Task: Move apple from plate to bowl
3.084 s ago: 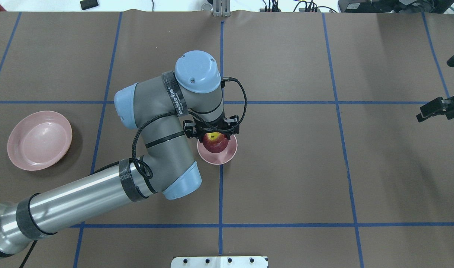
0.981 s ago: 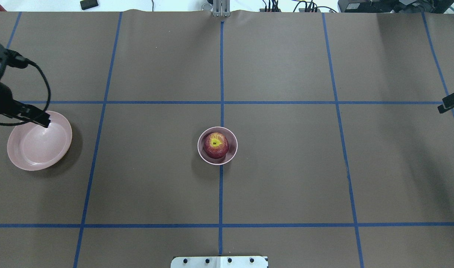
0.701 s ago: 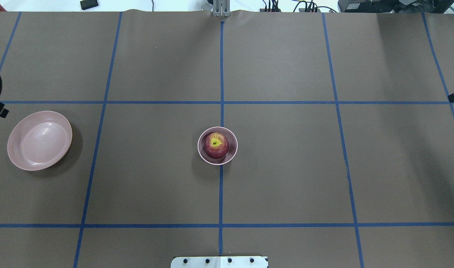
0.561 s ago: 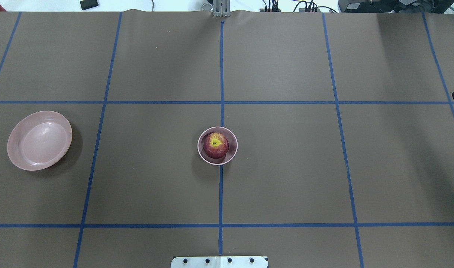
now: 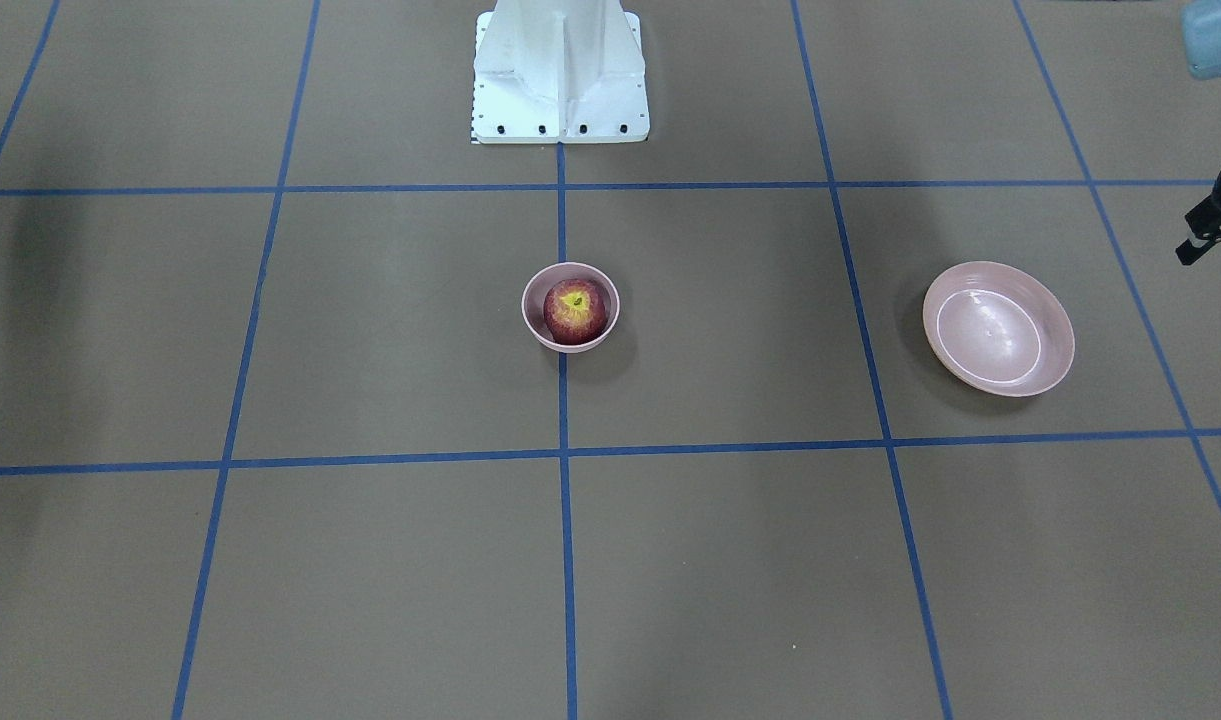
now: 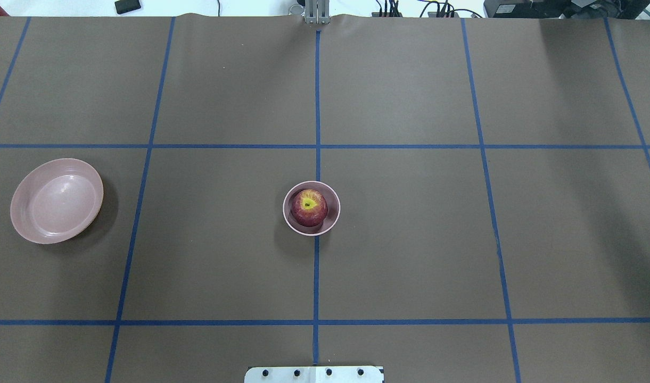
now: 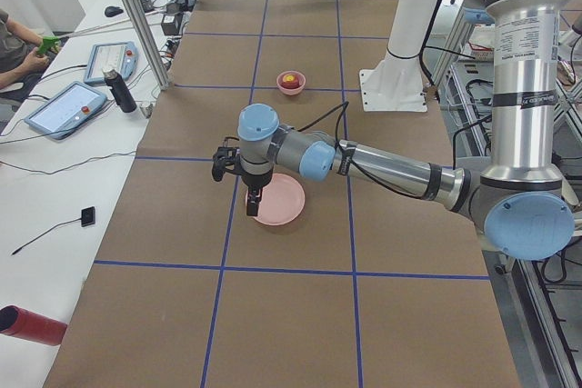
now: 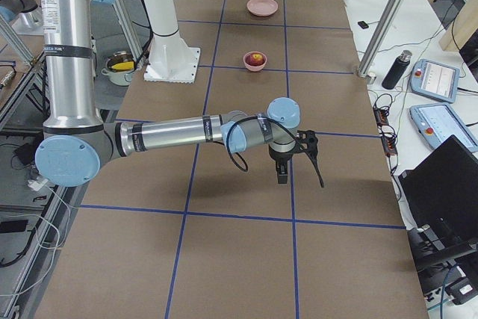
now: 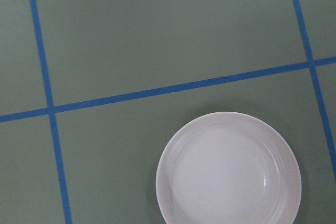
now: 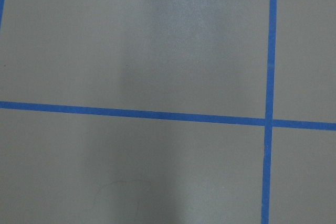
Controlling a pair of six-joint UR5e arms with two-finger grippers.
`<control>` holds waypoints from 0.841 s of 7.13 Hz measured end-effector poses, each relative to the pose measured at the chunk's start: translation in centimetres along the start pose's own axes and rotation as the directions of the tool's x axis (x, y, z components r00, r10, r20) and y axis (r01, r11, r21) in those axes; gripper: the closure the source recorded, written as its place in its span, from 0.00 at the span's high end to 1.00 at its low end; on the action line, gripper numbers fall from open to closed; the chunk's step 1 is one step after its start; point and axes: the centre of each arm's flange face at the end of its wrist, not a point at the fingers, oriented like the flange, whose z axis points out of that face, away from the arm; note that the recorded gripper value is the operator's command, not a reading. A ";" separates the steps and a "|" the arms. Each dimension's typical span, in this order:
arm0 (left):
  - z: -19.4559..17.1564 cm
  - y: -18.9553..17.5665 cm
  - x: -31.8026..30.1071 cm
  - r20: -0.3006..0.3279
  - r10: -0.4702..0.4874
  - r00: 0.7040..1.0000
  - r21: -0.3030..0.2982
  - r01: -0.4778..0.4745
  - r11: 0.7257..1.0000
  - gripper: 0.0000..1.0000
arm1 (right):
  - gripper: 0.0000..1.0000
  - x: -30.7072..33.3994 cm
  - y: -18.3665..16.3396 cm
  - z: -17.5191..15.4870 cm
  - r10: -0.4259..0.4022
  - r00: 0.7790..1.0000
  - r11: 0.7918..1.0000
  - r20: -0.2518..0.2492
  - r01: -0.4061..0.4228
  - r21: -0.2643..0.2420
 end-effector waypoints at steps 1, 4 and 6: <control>0.3 0.2 -0.6 0.002 -0.020 1.000 -0.004 0.020 1.000 0.98 | 1.00 0.1 0.1 0.1 0.001 1.000 1.000 0.001 -0.001 -0.002; -0.3 0.3 -0.1 -0.008 0.002 1.000 0.028 -0.001 1.000 0.98 | 1.00 0.6 0.4 0.5 -0.010 1.000 1.000 0.000 0.010 -0.011; -0.5 0.2 0.1 -0.014 0.019 1.000 0.053 -0.019 0.998 0.98 | 1.00 0.8 0.4 0.7 -0.007 1.000 1.000 -0.005 0.007 -0.013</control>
